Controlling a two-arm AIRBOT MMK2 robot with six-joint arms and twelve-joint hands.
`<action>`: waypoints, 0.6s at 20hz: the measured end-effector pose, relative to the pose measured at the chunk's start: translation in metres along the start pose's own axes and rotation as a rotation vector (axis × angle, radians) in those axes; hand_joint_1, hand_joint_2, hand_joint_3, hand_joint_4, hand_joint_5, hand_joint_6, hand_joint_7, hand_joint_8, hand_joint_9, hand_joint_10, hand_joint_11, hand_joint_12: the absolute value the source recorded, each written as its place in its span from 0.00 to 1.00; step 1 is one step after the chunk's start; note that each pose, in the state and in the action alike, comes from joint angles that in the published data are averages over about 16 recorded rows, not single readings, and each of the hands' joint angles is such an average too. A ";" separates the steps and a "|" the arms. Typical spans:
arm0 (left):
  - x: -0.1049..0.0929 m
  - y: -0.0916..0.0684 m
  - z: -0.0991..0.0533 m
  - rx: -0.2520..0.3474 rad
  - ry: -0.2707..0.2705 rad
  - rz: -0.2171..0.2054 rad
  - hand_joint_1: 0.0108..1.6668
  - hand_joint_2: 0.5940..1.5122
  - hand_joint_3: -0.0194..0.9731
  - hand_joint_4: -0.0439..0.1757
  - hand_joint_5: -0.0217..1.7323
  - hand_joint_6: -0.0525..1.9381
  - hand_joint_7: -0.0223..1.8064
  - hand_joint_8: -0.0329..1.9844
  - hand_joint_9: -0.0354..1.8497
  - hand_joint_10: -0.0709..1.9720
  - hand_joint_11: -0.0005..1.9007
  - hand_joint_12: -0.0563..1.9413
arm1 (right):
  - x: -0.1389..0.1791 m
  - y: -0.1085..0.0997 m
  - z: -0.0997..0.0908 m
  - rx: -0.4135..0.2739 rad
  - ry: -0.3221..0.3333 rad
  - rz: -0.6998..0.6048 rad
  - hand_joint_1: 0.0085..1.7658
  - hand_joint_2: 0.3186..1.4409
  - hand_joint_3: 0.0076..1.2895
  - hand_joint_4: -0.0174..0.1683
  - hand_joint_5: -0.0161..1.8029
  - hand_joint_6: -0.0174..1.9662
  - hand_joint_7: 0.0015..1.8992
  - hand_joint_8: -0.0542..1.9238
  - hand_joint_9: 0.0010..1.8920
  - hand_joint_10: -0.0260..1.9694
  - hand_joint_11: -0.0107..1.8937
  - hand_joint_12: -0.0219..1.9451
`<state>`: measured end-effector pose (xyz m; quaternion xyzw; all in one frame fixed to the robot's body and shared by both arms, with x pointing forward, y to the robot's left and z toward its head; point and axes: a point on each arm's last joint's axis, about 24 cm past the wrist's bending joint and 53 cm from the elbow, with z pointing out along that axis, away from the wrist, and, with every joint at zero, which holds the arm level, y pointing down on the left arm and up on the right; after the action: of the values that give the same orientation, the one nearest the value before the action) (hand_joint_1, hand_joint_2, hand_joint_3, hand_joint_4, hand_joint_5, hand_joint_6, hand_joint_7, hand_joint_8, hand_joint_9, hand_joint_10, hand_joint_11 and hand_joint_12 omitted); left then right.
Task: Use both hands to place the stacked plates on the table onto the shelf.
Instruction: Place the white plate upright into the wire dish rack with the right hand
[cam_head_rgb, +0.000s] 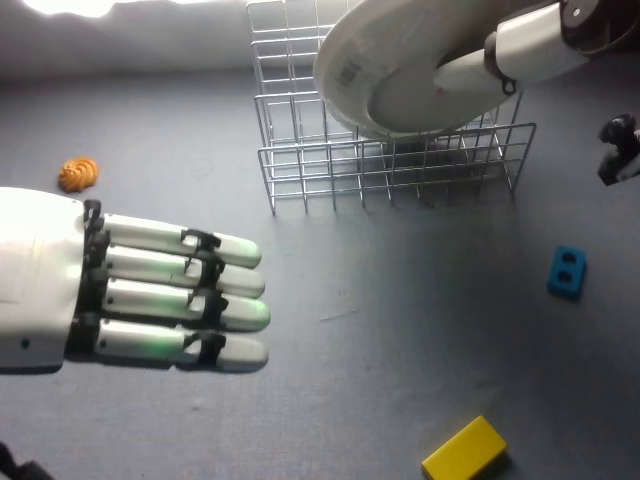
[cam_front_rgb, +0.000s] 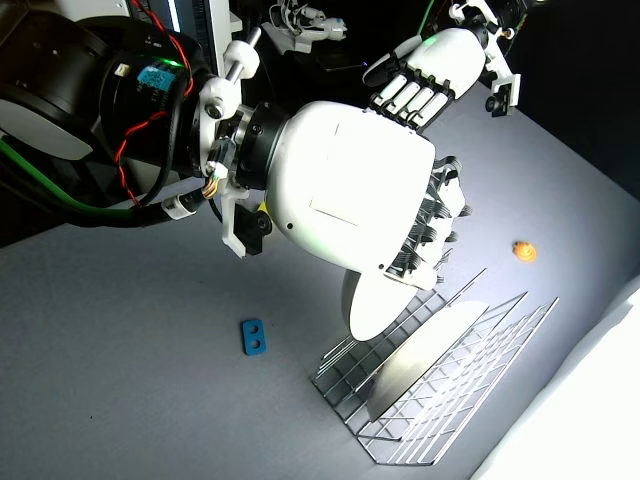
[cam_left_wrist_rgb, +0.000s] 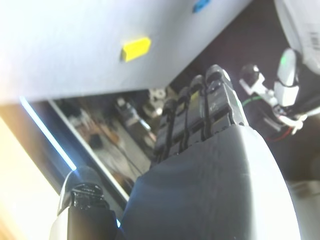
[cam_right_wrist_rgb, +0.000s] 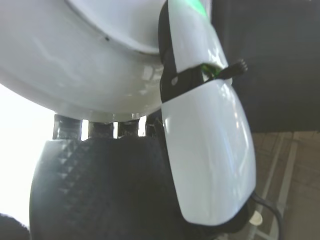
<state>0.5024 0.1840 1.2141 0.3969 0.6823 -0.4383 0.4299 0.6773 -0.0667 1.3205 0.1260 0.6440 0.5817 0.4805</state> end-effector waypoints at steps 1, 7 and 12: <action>0.000 -0.002 0.000 0.007 -0.001 -0.004 0.01 0.53 0.04 0.23 0.04 0.03 0.02 0.02 0.03 0.04 0.01 0.03 | 0.000 -0.001 0.001 0.001 -0.002 0.005 0.77 0.62 0.00 0.08 0.47 0.59 0.50 0.56 0.48 0.58 0.41 0.63; 0.002 -0.013 -0.002 0.057 0.010 -0.008 0.01 0.53 0.04 0.23 0.04 0.03 0.03 0.02 0.03 0.04 0.01 0.03 | 0.000 -0.004 0.010 -0.002 -0.006 0.020 0.77 0.62 0.00 0.08 0.47 0.59 0.50 0.55 0.49 0.58 0.41 0.63; 0.004 -0.019 -0.002 0.086 0.015 -0.002 0.01 0.53 0.04 0.23 0.05 0.03 0.03 0.02 0.03 0.04 0.01 0.03 | 0.002 -0.005 0.018 -0.009 -0.009 0.029 0.77 0.62 0.00 0.08 0.47 0.59 0.50 0.55 0.49 0.59 0.41 0.63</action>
<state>0.4833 0.1807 1.2156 0.4176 0.6663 -0.4649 0.4068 0.6923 -0.0552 1.3180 0.1359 0.6373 0.5911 0.4753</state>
